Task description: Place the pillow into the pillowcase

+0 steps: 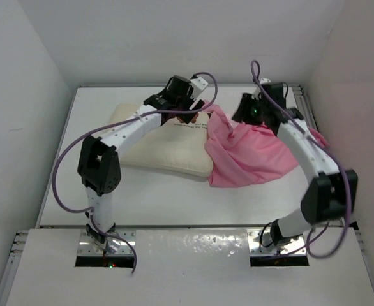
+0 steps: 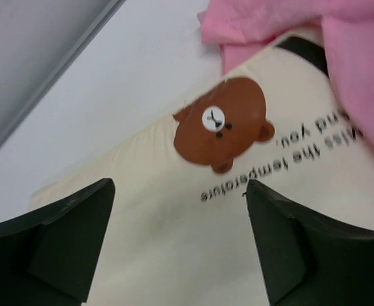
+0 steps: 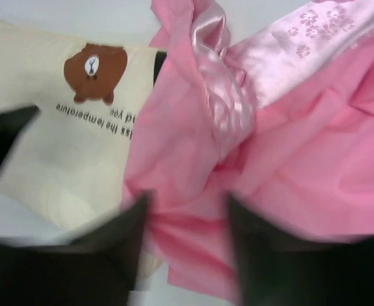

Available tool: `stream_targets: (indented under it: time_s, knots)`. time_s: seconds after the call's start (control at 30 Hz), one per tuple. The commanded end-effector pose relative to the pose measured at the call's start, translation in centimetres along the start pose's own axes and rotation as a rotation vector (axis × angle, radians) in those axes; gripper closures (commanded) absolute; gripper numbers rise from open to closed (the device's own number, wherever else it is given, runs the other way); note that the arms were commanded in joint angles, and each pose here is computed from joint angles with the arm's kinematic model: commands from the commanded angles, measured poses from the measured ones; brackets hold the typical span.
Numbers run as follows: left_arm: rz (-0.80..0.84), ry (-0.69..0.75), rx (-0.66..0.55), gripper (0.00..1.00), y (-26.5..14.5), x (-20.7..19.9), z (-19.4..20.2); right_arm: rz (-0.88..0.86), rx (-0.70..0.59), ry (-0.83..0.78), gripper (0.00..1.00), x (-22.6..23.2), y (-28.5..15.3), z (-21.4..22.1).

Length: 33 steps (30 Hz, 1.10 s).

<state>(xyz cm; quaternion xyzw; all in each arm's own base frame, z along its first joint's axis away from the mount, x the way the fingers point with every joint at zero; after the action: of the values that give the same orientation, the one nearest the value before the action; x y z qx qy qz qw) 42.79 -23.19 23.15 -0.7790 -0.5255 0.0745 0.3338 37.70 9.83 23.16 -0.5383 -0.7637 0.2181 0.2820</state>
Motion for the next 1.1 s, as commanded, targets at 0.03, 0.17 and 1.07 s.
stream_targets:
  time_s: [0.03, 0.17, 1.07]
  knots:
    - [0.175, 0.197, 0.044, 0.27, -7.1, 0.5, 0.7, 0.101, -0.104, 0.002, 1.0, 2.0, -3.6, 5.1]
    - [0.176, 0.34, 0.132, 0.57, -9.5, -1.1, 5.3, 0.059, -0.079, -0.023, 0.83, 5.3, -3.3, 10.1]
    - [0.096, 0.101, 0.165, 0.24, -6.1, -2.9, 12.6, 0.14, 0.272, -0.079, 0.61, 9.1, 1.6, 24.4]
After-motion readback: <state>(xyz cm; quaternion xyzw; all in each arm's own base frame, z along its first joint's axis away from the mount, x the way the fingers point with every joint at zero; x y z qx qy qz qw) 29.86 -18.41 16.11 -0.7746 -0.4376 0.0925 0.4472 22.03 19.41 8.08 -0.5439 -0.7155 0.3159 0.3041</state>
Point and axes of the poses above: each gripper's point midway between its finger pads, its own y axis out along the fingers, its own x axis along the line the jaws close on, z = x × y, the point moved 7 cm from there along -y, back along the fingers, and after that the axes turned 13 degrees about -y, right-handed, at the moved point
